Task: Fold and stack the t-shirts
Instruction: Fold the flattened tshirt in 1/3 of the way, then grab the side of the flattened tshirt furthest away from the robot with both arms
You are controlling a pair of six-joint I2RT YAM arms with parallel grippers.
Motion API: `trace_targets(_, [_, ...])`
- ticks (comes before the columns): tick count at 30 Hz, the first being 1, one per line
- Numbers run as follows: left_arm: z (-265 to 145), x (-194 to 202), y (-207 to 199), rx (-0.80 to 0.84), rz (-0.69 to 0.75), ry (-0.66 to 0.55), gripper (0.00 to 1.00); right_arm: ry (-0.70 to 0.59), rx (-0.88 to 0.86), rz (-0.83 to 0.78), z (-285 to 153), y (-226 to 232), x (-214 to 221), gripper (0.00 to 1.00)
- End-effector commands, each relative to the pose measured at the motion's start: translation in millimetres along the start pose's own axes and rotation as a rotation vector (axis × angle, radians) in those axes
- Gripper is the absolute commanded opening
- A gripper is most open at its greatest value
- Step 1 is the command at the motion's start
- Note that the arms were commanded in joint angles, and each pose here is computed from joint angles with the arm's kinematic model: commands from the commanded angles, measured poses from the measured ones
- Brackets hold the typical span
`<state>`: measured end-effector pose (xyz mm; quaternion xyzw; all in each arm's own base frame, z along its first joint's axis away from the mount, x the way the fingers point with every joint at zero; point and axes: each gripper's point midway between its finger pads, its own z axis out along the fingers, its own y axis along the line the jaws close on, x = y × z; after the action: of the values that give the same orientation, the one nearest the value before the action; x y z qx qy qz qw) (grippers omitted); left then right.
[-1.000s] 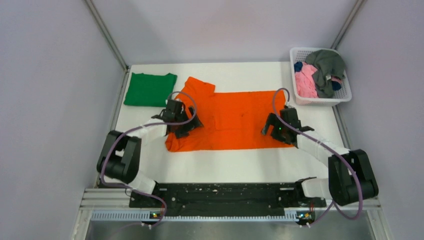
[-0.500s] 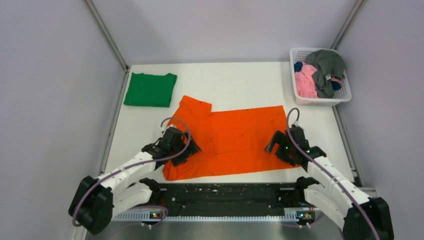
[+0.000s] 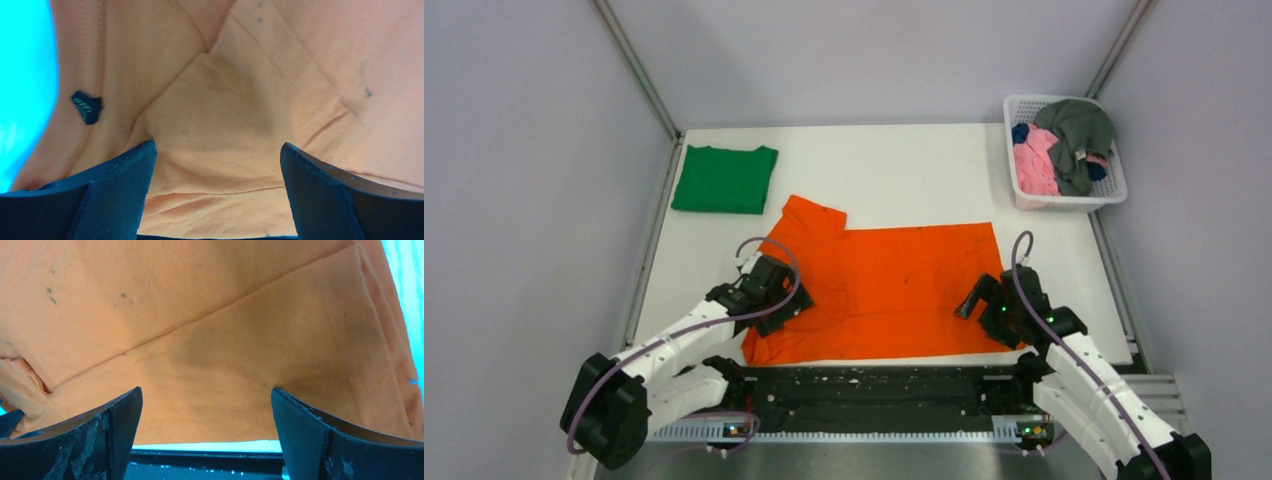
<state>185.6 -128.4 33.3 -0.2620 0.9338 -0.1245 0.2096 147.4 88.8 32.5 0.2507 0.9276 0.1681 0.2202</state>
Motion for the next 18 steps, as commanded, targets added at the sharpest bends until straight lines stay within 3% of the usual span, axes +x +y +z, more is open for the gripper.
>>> trace_targets(1, [-9, -19, 11, -0.108, 0.047, -0.064, 0.99, 0.002, 0.012, -0.010, -12, -1, 1, 0.99])
trace_targets(12, [-59, -124, -78, 0.031, 0.141, -0.368, 0.99, -0.510, -0.146, -0.064, -67, 75, -127, 0.99])
trace_targets(18, [-23, -205, -118, 0.020, 0.153, -0.355, 0.99, -0.552, -0.138, -0.124, -58, 90, -148, 0.99])
